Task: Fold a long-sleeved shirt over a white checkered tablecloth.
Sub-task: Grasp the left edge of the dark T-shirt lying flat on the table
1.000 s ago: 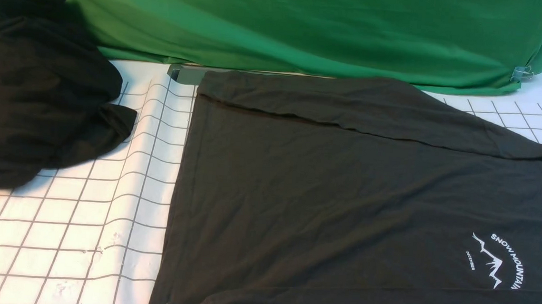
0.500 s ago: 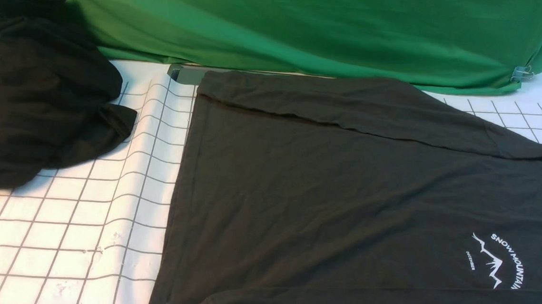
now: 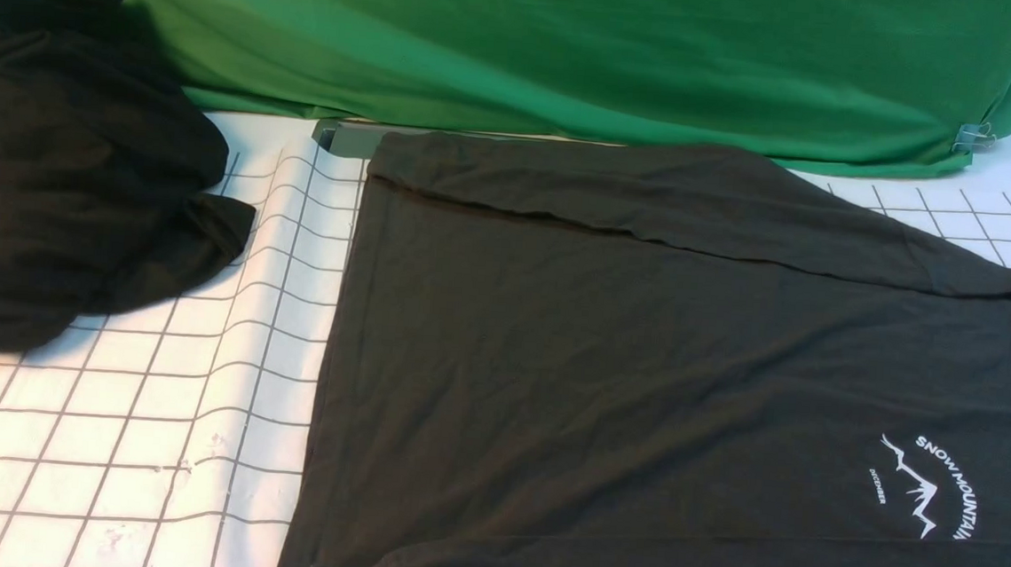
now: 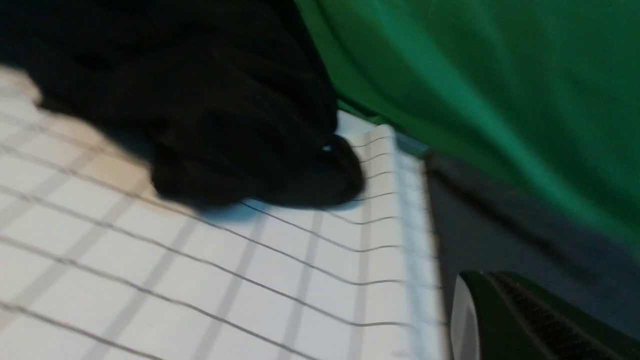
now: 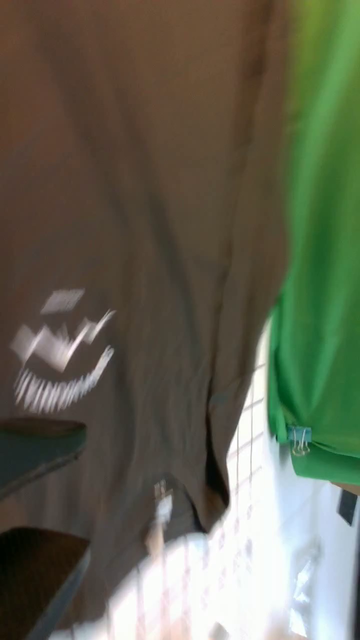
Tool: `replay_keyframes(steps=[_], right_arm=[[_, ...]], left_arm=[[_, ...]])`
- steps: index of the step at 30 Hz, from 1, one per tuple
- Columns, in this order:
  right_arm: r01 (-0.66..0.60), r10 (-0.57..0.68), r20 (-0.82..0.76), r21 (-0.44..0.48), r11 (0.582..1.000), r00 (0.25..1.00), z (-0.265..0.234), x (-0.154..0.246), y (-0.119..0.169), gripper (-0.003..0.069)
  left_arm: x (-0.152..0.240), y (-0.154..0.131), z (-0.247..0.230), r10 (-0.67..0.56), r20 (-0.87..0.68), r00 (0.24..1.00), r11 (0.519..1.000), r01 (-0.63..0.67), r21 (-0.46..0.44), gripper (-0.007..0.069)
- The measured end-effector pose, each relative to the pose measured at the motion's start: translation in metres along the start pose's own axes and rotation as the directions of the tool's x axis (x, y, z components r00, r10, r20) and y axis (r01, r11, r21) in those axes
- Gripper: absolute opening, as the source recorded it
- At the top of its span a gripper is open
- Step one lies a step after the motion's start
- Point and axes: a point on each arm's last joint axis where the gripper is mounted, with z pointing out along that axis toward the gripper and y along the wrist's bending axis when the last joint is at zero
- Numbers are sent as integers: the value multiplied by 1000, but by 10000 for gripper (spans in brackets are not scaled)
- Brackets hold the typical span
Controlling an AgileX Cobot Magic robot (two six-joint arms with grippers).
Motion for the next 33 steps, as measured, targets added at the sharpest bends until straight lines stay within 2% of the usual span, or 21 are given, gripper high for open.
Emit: replay_keyframes(steps=[1, 2, 3, 4, 5, 9, 13, 15, 17, 19, 21, 22, 23, 24, 25, 26, 27, 28, 30, 32, 33], right_arm=[[-119, 120, 14, -13, 993, 993, 0, -1, 1, 241], [-247, 248, 24, -27, 969, 968, 0, -3, 2, 241], [-420, 422, 32, -45, 906, 906, 0, -4, 2, 241], [-444, 446, 32, -47, 895, 895, 0, -5, 3, 241], [-557, 559, 30, -58, 828, 828, 0, -5, 3, 241], [-633, 636, 28, -67, 771, 771, 0, -6, 3, 241], [-649, 652, 29, -70, 758, 758, 0, -6, 3, 241], [-650, 653, 31, -72, 756, 756, 0, -6, 3, 241], [-652, 656, 41, -84, 754, 753, 0, -8, 3, 241], [-640, 653, 91, -136, 756, 752, -1, -14, 4, 241], [-577, 611, 180, -210, 790, 771, -4, -27, 6, 238], [-566, 603, 190, -216, 795, 775, -5, -28, 7, 237], [-475, 538, 275, -265, 839, 797, -10, -46, 12, 222], [-421, 497, 316, -281, 863, 808, -14, -56, 17, 209], [-391, 474, 336, -286, 875, 814, -17, -62, 19, 201], [-239, 336, 411, -270, 933, 848, -27, -90, 32, 144], [-206, 303, 422, -261, 943, 855, -30, -95, 35, 129], [-107, 198, 438, -223, 969, 877, -34, -111, 43, 89], [68, -10, 378, -140, 988, 926, -32, -132, 57, 26], [255, -223, 262, -93, 962, 939, -28, -151, 70, 15], [305, -283, 196, -91, 948, 939, -21, -156, 74, 10]], left_arm=[[0, -2, 0, -167, -5, 986, 986, 167, 17, 3], [0, -4, 0, -342, -15, 940, 939, 342, 35, 3], [0, -5, 0, -516, -32, 856, 855, 517, 50, 3], [0, -6, 0, -537, -34, 843, 842, 538, 52, 3], [0, -7, 0, -635, -47, 771, 768, 637, 61, 3], [-1, -7, 0, -671, -46, 740, 737, 673, 64, 3], [-1, -6, 0, -629, -33, 777, 775, 629, 61, 3], [-2, -6, 0, -627, -23, 779, 777, 627, 64, 3], [-3, -6, 0, -645, -15, 764, 762, 644, 71, 3], [-6, -7, -1, -674, -1, 739, 736, 671, 89, 3], [-21, -16, -5, -650, 17, 760, 754, 642, 139, 3], [-23, -18, -5, -643, 21, 765, 759, 634, 148, 3], [-47, -33, -15, -562, 72, 824, 815, 536, 221, 3], [-60, -42, -20, -509, 108, 854, 845, 471, 253, 3], [-67, -47, -23, -482, 128, 867, 859, 438, 267, 3], [-100, -69, -34, -357, 199, 913, 909, 291, 298, 3], [-103, -72, -35, -346, 202, 916, 913, 279, 298, 3], [-124, -87, -35, -266, 200, 943, 936, 203, 288, 3], [-142, -108, -21, -137, 65, 988, 963, 118, 242, 3], [-143, -120, 7, -22, -169, 985, 976, 58, 209, 3], [-139, -123, 20, 30, -276, 961, 978, 29, 208, 3]])
